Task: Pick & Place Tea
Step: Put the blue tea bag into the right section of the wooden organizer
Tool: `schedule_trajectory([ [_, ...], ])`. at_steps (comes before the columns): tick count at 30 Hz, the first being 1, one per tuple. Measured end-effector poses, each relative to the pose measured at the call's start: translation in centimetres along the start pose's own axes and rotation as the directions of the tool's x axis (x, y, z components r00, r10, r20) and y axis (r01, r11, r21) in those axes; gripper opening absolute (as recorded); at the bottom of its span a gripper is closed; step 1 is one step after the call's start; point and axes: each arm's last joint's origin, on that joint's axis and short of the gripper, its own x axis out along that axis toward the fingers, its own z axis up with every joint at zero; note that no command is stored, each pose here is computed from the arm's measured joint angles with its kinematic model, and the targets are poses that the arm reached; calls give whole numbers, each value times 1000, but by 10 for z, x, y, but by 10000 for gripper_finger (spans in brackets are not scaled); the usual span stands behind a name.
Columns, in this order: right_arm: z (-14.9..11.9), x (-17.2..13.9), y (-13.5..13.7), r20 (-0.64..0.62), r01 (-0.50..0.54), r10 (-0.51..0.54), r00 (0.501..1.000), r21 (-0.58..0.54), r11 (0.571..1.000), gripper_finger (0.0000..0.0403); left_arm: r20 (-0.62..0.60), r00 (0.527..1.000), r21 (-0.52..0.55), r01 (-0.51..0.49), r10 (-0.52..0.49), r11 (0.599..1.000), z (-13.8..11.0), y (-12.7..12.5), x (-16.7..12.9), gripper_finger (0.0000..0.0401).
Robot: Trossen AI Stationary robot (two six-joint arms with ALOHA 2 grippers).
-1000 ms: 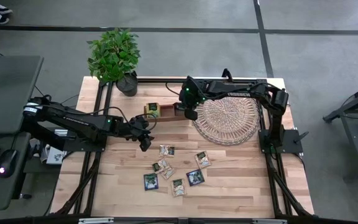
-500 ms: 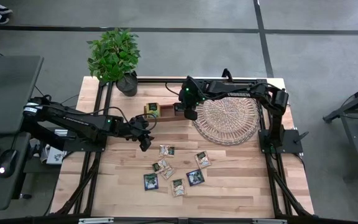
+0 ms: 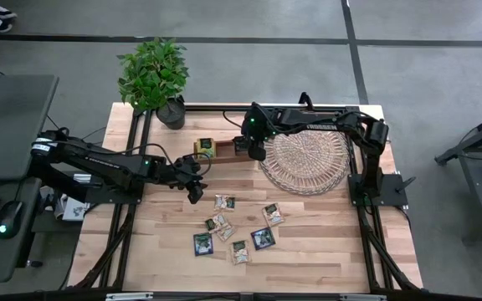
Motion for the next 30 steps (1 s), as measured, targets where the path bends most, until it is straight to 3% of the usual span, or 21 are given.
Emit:
schedule_trajectory([
  [12,10,-1,-1,106,-33,26,994,62,998,151,-2,1000,4,2,-2,1000,0,0,0,184],
  [22,3,0,-3,27,49,-51,998,96,994,151,-11,1000,5,2,-2,1000,-1,0,0,184],
  [30,11,-18,-1,98,-19,8,995,112,993,151,-26,1000,9,-7,7,1000,-2,1,0,184],
])
